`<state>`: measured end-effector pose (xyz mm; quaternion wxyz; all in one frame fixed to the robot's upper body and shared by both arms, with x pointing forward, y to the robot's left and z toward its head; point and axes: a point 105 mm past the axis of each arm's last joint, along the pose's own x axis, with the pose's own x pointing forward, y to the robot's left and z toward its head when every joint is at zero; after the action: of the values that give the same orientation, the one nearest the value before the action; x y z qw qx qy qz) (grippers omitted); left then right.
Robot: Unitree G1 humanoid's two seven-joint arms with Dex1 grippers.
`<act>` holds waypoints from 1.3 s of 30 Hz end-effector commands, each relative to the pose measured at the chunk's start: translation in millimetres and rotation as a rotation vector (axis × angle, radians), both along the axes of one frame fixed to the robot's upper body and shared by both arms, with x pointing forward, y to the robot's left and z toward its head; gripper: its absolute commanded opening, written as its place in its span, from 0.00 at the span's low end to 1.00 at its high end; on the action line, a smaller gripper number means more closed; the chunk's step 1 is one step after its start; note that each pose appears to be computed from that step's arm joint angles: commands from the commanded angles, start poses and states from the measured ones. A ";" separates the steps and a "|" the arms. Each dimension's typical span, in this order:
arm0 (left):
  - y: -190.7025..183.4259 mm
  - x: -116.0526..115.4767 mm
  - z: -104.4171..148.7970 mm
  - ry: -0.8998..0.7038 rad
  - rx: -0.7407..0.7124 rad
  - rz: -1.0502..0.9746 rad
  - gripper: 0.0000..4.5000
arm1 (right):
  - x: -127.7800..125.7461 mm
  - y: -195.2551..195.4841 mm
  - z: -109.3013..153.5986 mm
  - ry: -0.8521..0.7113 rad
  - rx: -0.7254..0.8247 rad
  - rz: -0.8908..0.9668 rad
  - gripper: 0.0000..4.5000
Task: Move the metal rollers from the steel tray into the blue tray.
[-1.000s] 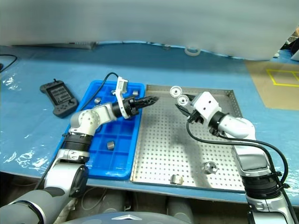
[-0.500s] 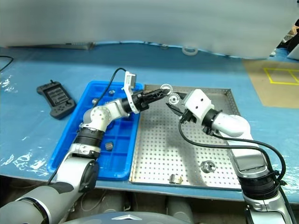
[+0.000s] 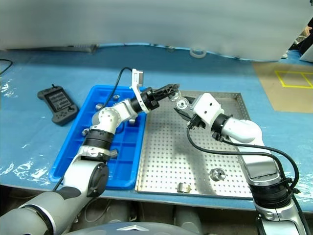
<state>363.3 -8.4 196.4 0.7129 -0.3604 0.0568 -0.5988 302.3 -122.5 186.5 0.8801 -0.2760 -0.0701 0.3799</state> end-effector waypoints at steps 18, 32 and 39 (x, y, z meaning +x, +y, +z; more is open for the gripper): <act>3.4 -8.6 7.9 -0.030 0.016 -0.044 0.28 | 1.2 4.6 12.6 -0.080 -0.008 0.010 0.36; 120.4 25.7 58.6 -0.221 0.067 0.362 0.28 | 0.8 -2.2 -11.7 -0.008 -0.026 -0.019 0.36; 190.1 25.8 79.5 -0.293 0.166 0.564 0.28 | 7.9 -1.3 -19.8 0.003 -0.043 0.015 0.36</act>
<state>392.3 195.9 267.3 0.8900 -0.2192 -0.0858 -0.3905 312.0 -138.0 138.9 0.8839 -0.2801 0.0015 0.3747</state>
